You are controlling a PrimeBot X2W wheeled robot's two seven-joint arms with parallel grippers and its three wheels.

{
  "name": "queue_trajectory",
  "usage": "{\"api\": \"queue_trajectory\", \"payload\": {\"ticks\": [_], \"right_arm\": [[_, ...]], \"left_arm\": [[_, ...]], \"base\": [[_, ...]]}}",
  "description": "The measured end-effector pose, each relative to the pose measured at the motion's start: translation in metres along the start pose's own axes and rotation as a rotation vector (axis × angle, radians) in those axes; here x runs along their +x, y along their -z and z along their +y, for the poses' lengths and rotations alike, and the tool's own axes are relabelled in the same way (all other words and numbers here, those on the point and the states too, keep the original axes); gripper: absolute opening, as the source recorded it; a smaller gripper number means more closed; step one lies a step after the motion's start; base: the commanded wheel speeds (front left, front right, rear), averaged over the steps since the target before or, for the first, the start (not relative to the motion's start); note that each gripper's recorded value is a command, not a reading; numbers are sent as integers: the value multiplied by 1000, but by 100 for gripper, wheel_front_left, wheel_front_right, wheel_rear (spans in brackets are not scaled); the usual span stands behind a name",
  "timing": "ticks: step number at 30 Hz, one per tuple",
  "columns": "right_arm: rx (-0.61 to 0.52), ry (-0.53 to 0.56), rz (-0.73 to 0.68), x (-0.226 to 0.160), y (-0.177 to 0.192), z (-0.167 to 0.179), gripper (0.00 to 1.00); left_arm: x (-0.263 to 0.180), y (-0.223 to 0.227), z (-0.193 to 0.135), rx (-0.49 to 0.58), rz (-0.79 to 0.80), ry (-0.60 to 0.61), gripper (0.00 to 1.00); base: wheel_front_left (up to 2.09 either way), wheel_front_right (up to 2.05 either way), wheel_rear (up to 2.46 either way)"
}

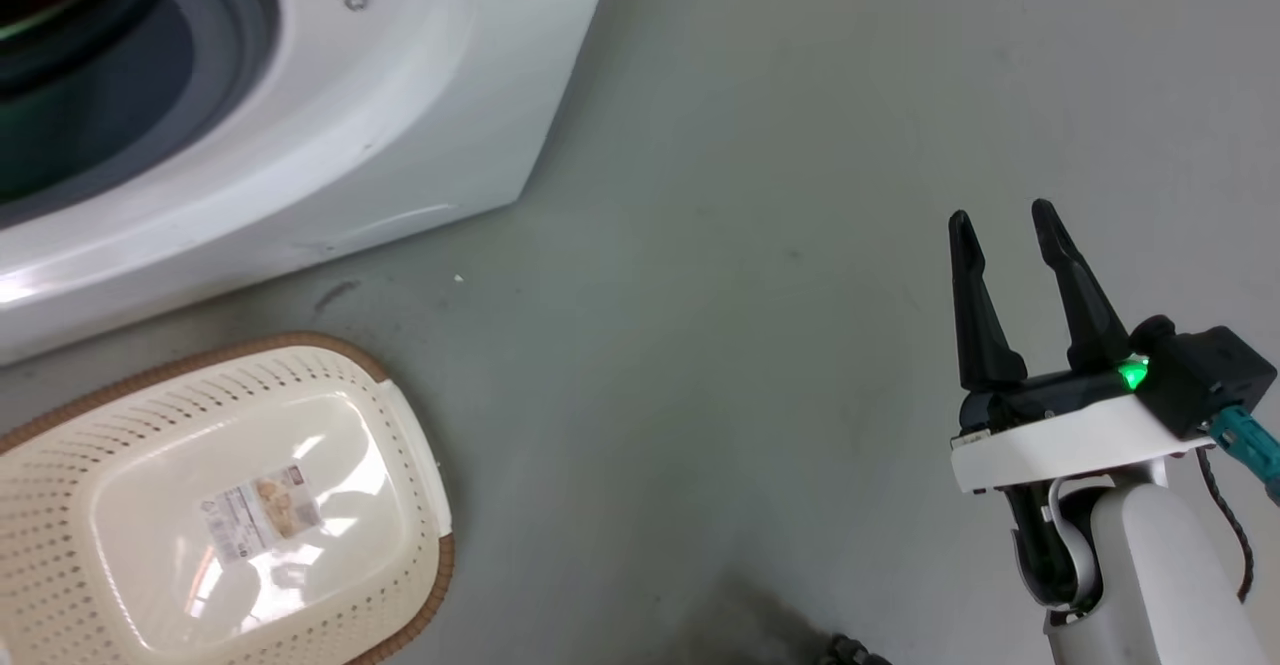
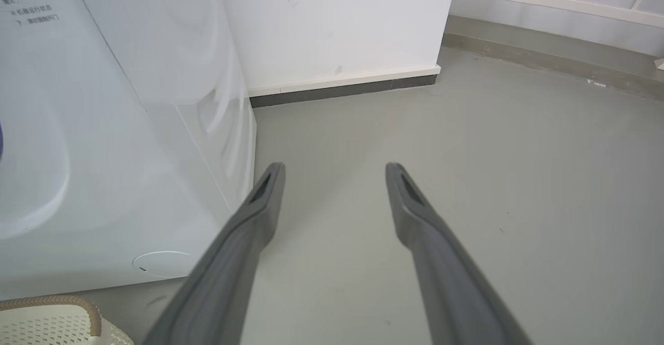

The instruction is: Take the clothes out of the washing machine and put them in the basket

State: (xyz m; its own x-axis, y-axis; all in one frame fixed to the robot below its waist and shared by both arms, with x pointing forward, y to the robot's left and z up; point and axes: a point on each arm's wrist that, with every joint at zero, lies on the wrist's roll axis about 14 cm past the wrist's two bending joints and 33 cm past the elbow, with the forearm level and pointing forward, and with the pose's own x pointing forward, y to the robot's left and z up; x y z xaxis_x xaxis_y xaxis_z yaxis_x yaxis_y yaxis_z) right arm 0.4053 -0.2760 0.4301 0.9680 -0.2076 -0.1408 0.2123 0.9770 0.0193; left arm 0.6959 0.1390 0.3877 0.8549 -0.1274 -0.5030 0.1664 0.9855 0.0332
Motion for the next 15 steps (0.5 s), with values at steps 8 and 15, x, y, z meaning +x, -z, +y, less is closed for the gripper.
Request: {"api": "queue_trajectory", "payload": {"ticks": [8, 15], "right_arm": [[9, -25, -48, -16, -18, 8, 100], [8, -47, -87, -30, -31, 14, 100]], "left_arm": [[-42, -16, 2, -55, -173, 0, 0], [-91, -41, 0, -61, -351, -1, 0]], "base": [[0, 0, 0], [0, 0, 0]]}}
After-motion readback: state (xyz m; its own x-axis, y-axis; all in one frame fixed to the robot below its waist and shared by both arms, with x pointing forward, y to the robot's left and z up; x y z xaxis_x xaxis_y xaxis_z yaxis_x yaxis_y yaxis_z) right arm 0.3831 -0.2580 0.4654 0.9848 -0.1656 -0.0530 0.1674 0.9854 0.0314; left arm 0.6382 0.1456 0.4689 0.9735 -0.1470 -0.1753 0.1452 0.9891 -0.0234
